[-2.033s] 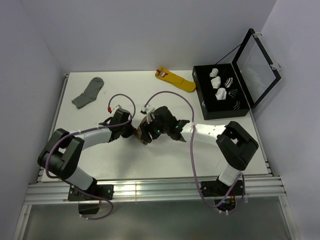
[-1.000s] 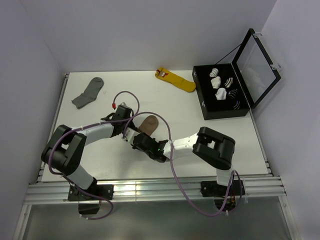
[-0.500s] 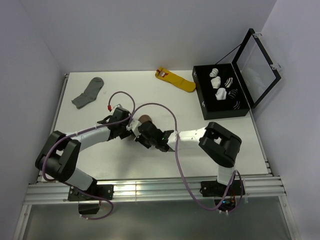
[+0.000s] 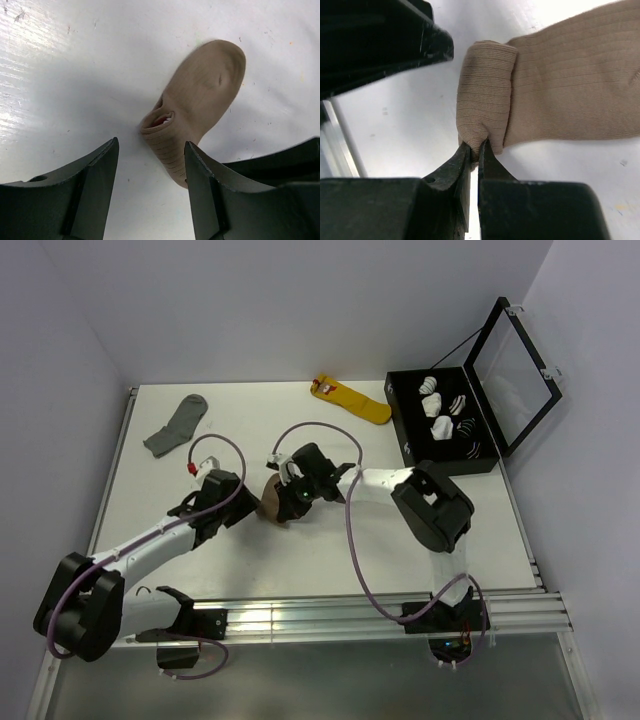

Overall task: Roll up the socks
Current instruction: Roll the sock at the center of the board.

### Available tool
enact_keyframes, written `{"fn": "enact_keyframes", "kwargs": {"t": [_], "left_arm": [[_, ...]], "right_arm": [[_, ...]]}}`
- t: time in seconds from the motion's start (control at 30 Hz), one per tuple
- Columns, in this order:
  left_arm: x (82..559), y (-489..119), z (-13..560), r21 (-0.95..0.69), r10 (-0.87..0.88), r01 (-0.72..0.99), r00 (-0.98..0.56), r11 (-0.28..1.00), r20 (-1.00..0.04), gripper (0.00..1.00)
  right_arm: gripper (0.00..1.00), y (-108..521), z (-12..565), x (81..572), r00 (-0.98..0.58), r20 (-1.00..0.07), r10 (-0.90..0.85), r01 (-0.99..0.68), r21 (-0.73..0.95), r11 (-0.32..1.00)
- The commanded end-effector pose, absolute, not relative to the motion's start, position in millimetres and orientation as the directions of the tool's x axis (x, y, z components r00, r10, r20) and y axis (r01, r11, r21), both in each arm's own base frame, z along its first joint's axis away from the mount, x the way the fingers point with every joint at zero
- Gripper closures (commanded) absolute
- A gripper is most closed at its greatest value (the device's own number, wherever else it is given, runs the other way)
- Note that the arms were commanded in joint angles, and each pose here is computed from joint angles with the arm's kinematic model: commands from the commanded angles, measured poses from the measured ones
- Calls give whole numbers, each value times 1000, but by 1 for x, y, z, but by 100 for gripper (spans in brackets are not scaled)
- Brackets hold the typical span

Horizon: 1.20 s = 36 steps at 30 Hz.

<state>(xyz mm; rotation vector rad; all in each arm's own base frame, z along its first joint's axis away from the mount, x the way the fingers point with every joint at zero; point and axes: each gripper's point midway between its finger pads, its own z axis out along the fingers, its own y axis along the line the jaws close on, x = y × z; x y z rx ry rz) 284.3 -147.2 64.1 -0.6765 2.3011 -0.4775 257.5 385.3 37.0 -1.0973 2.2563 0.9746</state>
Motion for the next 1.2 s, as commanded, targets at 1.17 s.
{"fn": "enact_keyframes", "kwargs": {"t": [1.17], "left_arm": [[268,-147,32,-704,-823,-460,-465,540,-327,43]], "right_arm": [[100,394,24,249,-782,-347,-517,-576,719,389]]}}
